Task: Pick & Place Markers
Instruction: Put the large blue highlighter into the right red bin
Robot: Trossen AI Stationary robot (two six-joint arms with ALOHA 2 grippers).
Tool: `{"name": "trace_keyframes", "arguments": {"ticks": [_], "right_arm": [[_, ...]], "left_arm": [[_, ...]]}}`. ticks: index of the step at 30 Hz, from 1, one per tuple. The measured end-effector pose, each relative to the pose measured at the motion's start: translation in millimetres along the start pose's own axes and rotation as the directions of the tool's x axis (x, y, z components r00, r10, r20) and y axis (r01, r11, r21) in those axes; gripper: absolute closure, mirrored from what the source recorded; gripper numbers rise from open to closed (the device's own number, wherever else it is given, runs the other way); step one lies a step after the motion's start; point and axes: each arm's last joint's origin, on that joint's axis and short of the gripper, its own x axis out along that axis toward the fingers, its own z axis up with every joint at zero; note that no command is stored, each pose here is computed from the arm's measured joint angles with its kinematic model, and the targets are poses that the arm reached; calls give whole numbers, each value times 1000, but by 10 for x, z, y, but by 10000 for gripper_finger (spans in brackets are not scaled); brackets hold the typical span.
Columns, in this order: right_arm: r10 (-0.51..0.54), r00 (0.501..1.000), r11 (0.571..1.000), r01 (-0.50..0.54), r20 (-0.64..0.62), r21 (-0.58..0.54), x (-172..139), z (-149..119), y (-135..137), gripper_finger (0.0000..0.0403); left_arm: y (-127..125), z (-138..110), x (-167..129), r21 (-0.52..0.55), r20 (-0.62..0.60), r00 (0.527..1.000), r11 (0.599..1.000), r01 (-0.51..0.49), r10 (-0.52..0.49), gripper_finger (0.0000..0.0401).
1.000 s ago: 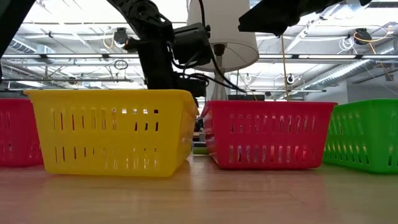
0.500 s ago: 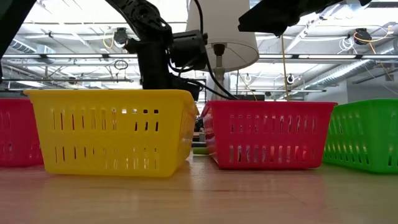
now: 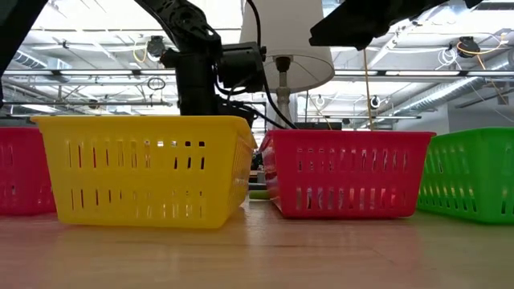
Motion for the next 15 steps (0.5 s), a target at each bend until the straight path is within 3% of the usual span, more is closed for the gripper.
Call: {"name": "trace_keyframes", "arguments": {"ticks": [4,7,11,15], "right_arm": [[0,1000,1000,0,1,0,0,1,0,232],[0,1000,1000,0,-1,0,0,-1,1,232],[-1,1000,1000,1,-2,-3,0,-2,0,232],[-2,1000,1000,2,-8,-7,0,-9,0,232]], "left_arm": [[-1,-28,-158,52,53,998,998,-43,41,338],[-4,-88,-445,63,135,984,990,-124,115,338],[-66,-201,-946,42,312,932,977,-208,185,338],[-216,-385,-1358,139,524,841,960,-244,138,338]]}}
